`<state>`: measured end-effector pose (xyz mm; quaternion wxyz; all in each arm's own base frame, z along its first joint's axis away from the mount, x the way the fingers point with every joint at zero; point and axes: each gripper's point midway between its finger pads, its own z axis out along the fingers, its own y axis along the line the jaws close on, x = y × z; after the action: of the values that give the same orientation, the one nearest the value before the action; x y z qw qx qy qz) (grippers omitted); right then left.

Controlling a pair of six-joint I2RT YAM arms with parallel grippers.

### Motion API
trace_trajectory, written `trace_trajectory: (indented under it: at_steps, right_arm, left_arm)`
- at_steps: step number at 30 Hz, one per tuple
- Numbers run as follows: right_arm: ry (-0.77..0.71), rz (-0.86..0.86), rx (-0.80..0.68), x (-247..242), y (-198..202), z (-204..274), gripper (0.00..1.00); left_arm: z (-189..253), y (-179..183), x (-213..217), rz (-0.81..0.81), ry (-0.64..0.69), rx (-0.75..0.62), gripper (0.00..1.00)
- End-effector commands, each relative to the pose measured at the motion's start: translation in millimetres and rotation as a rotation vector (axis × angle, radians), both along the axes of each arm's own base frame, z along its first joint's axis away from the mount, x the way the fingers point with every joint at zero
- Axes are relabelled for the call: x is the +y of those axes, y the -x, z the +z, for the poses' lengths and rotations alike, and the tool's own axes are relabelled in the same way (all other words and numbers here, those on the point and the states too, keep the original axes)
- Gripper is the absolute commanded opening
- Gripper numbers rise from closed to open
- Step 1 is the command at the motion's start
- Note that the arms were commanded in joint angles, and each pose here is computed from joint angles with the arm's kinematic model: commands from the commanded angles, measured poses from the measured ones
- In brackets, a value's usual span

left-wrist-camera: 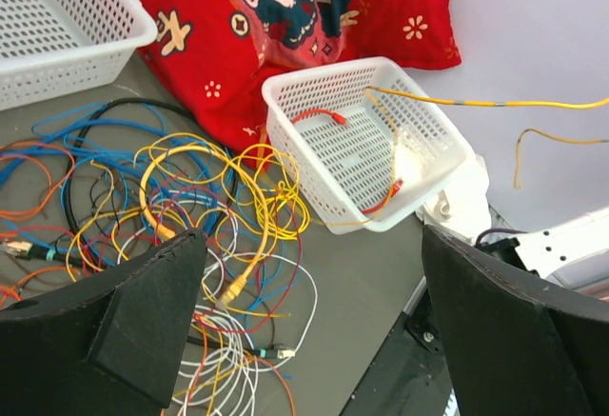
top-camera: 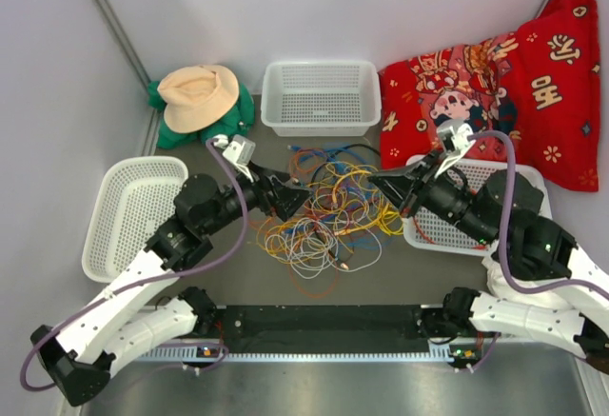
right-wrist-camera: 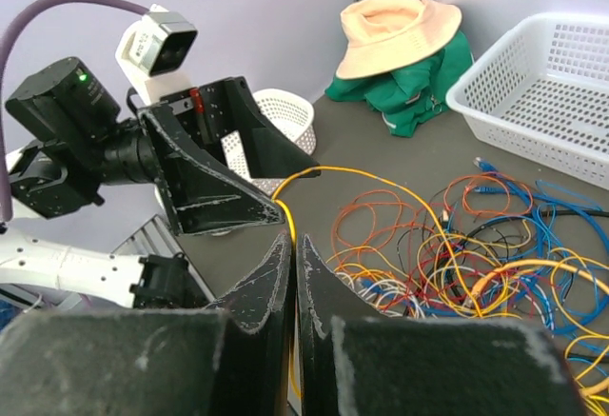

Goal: Untangle the cables

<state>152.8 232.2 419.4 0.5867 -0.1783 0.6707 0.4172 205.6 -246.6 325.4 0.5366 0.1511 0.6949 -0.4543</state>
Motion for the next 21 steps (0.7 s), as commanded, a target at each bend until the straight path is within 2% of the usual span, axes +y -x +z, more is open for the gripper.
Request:
trace_trajectory:
  at_steps: [1,8,12,15,18,21]
  right_arm:
    - [-0.050,-0.020,-0.052,-16,5,36,0.00]
    - [-0.081,-0.235,-0.218,-80,-3,112,0.00]
    - [-0.151,-0.334,-0.292,-116,0,154,0.00]
    - [-0.156,-0.378,-0.310,-122,-4,166,0.00]
    - [-0.107,-0.402,-0.282,-105,-19,157,0.00]
    - [-0.022,-0.417,-0.241,-79,-39,140,0.00]
  left_arm:
    - [10,-10,-8,0.003,0.024,-0.051,0.99]
    - [-57,-23,-7,0.077,-0.067,0.170,0.98]
    - [-73,-23,2,0.133,-0.038,0.202,0.98]
    - [-76,-22,8,0.159,-0.004,0.201,0.99]
    - [-84,-21,11,0.181,-0.005,0.239,0.99]
    - [-111,-19,20,0.238,-0.069,0.349,0.99]
